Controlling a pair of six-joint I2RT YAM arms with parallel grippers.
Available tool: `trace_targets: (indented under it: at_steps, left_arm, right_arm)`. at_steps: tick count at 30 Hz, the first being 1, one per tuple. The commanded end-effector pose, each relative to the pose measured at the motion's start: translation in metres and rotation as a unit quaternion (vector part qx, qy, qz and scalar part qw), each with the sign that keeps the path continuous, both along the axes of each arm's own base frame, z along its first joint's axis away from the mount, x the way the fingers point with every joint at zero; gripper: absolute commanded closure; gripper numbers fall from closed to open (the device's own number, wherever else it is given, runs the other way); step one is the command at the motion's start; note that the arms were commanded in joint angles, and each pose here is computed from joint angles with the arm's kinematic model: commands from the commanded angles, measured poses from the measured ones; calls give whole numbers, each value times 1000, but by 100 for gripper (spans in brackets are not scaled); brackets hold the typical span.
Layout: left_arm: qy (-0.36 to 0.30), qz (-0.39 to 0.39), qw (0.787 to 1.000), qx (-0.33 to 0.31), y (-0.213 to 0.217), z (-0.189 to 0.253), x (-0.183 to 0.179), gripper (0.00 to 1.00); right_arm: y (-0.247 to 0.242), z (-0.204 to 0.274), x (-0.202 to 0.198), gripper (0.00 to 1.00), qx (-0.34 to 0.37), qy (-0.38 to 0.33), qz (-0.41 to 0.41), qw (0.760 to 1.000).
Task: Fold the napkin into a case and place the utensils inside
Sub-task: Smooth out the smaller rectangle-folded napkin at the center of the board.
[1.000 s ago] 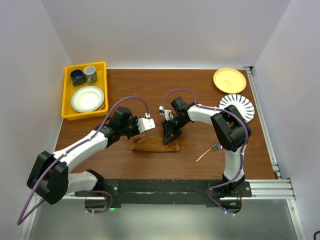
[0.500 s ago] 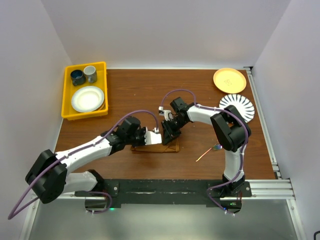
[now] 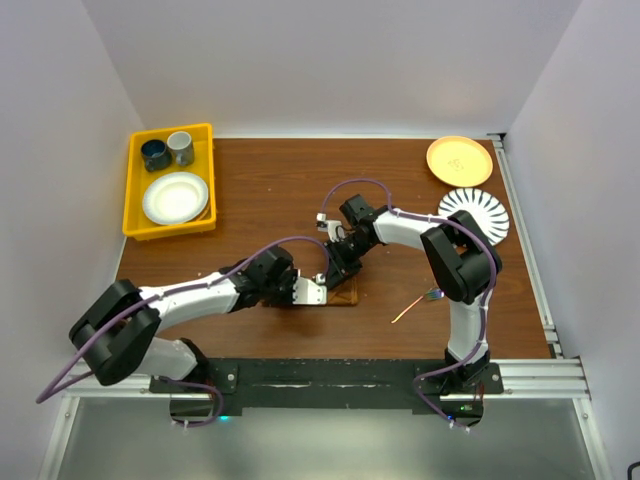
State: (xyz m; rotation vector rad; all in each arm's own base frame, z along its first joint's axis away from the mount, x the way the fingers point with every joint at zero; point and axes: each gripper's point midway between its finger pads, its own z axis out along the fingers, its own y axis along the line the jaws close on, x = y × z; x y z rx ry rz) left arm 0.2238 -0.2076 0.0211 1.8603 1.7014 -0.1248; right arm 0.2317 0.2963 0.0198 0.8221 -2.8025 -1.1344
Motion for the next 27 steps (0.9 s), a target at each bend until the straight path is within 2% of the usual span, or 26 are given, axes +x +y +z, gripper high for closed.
trace_targets:
  at_steps: [1, 4, 7, 11, 14, 23, 27]
  left_arm:
    - [2, -7, 999, -36, -9, 30, -5, 89]
    - [-28, 14, 995, -98, -19, 77, 3, 86]
    - [-32, 49, 992, -110, -8, 94, 15, 86]
    - [-10, 96, 992, -85, 22, 76, 31, 89]
    - [5, 102, 992, -68, 29, 64, 32, 90]
    - [67, 68, 995, -29, 37, 13, -4, 93]
    - [80, 72, 994, -12, 43, -6, -9, 94]
  right_arm:
    - [-7, -12, 4, 76, -35, -33, 12, 999]
    - [-5, -11, 4, 76, -33, -37, 16, 999]
    - [-4, -10, 3, 75, -32, -40, 19, 999]
    - [-4, -10, 2, 75, -33, -41, 21, 998]
    - [-4, -10, 2, 75, -34, -41, 20, 998]
    - [-3, -10, 3, 74, -35, -38, 19, 998]
    - [-2, -10, 2, 73, -32, -34, 21, 999]
